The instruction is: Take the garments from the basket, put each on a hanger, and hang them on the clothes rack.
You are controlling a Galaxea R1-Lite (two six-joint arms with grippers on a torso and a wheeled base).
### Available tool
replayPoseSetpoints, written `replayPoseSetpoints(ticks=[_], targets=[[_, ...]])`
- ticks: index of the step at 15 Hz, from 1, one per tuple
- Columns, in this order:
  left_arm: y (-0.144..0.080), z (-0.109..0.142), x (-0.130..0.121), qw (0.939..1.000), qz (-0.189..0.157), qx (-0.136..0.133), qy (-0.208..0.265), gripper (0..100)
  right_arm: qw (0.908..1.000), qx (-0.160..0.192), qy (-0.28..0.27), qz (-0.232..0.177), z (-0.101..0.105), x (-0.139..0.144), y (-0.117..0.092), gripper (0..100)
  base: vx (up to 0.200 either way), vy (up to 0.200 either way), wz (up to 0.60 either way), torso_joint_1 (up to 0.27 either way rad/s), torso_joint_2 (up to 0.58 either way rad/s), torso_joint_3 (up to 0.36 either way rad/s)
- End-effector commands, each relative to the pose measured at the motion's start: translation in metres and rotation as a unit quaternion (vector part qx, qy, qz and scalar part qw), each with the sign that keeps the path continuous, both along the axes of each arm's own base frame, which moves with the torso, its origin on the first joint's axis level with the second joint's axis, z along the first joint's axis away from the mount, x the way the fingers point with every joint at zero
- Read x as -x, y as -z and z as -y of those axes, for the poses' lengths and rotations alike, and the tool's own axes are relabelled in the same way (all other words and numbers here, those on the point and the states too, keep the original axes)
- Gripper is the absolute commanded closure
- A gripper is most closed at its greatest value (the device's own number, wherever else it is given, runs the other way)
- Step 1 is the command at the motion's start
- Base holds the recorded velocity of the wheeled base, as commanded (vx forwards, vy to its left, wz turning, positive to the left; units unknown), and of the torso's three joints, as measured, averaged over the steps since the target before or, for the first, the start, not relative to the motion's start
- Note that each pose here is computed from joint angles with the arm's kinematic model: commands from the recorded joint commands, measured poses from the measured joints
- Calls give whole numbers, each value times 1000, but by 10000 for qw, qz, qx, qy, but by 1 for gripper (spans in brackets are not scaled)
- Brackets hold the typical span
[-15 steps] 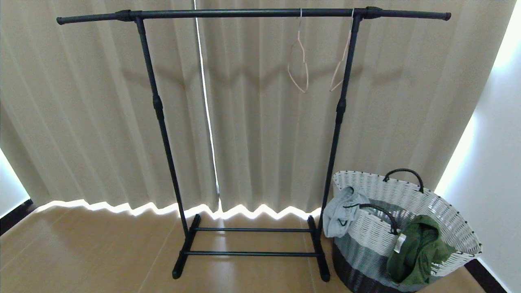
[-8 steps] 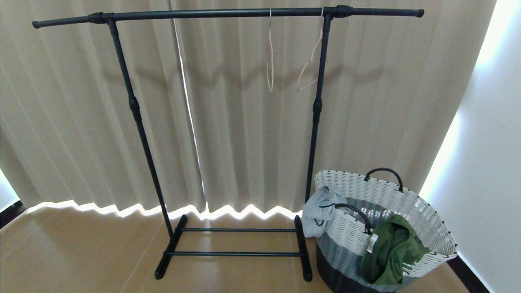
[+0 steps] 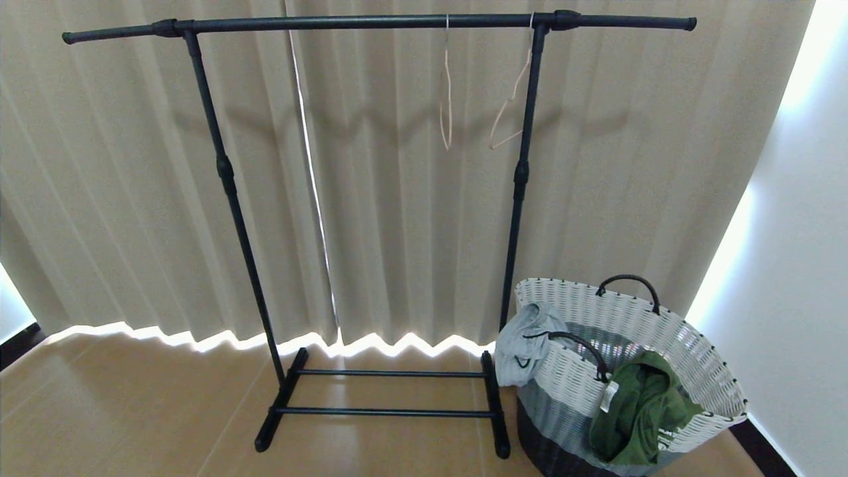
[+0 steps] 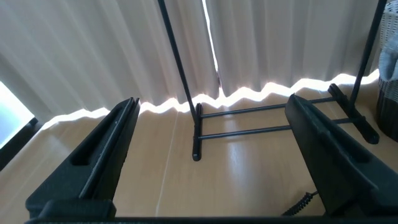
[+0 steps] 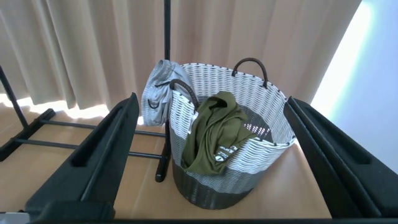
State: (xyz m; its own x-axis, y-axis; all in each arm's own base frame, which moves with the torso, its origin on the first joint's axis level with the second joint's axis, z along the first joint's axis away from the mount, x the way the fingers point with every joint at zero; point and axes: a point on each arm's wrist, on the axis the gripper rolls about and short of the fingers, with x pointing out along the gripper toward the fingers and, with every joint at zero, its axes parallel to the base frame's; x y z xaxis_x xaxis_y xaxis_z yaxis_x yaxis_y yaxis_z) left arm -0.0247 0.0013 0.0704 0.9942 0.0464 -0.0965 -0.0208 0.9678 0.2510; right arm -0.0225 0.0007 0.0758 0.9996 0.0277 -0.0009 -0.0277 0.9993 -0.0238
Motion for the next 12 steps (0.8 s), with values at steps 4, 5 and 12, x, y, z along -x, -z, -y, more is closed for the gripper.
replayPoseSetpoints(ticks=[4,5,12], targets=[[0,-1,0,9999,-7,-13,-120,0,10000,-4,0,-4,0,0,0,0,50,0,0,-2,-1,1],[0,-1,0,9999,-7,-13,-120,0,10000,-4,0,-4,0,0,0,0,200,0,0,7,-2,7],[0,-1,0,9999,1,-5,-121,0,10000,-12,0,-4,0,0,0,0,200,0,0,5,5,4]])
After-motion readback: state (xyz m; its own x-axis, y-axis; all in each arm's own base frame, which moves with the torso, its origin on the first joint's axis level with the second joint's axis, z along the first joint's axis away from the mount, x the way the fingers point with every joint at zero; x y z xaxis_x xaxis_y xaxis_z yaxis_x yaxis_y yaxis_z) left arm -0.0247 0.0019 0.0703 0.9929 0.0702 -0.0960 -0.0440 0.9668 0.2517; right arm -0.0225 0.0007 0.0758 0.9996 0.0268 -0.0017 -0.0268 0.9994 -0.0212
